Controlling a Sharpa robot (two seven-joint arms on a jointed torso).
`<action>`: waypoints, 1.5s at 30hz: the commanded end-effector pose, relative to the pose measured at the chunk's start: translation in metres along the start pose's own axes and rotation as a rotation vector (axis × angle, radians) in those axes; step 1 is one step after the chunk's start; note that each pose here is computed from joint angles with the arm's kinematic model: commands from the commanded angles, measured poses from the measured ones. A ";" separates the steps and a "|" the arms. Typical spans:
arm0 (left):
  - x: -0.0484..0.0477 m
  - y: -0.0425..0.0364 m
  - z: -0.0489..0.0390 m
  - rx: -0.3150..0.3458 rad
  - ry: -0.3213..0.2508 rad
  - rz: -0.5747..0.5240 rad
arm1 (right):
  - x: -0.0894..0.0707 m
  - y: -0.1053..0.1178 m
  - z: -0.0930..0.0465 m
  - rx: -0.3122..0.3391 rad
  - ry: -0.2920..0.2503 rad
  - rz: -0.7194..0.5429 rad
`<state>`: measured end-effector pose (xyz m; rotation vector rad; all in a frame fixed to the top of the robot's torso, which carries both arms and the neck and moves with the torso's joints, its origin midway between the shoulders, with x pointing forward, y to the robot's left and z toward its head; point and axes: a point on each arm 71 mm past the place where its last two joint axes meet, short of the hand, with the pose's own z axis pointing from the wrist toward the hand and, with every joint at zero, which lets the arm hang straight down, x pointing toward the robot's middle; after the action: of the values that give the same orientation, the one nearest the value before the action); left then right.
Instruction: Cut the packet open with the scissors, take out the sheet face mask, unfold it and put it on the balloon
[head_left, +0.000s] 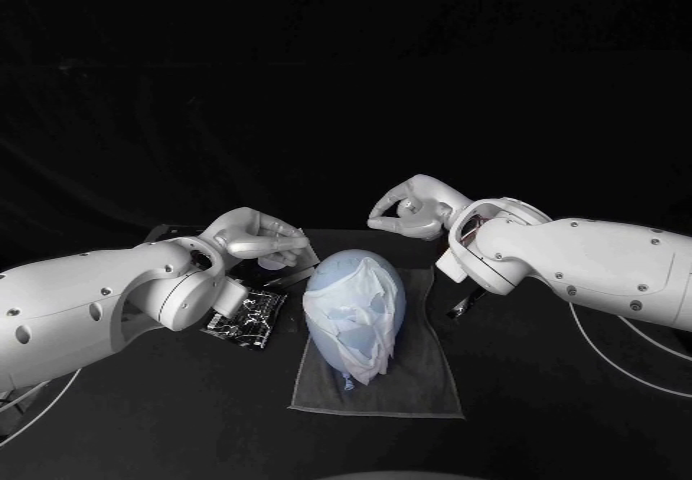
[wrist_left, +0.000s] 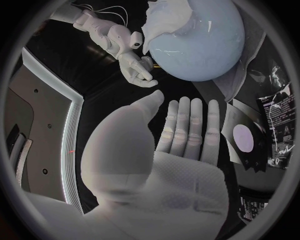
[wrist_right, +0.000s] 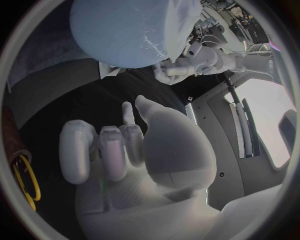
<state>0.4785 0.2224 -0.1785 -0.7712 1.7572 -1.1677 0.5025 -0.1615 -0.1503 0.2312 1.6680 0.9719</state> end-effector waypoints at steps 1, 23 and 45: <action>0.0054 -0.0125 -0.0022 0.166 0.065 0.073 | 0.009 0.018 -0.006 -0.198 0.085 -0.010; 0.0142 0.0053 -0.0126 0.217 0.114 0.074 | 0.048 0.042 -0.033 -0.388 0.114 -0.405; 0.0123 0.0090 -0.0174 0.227 0.149 0.128 | 0.056 0.042 -0.041 -0.401 0.149 -0.435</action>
<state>0.4603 0.2259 -0.1882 -0.5148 1.7189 -1.3139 0.4344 -0.1201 -0.1587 -0.4364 1.5268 0.9951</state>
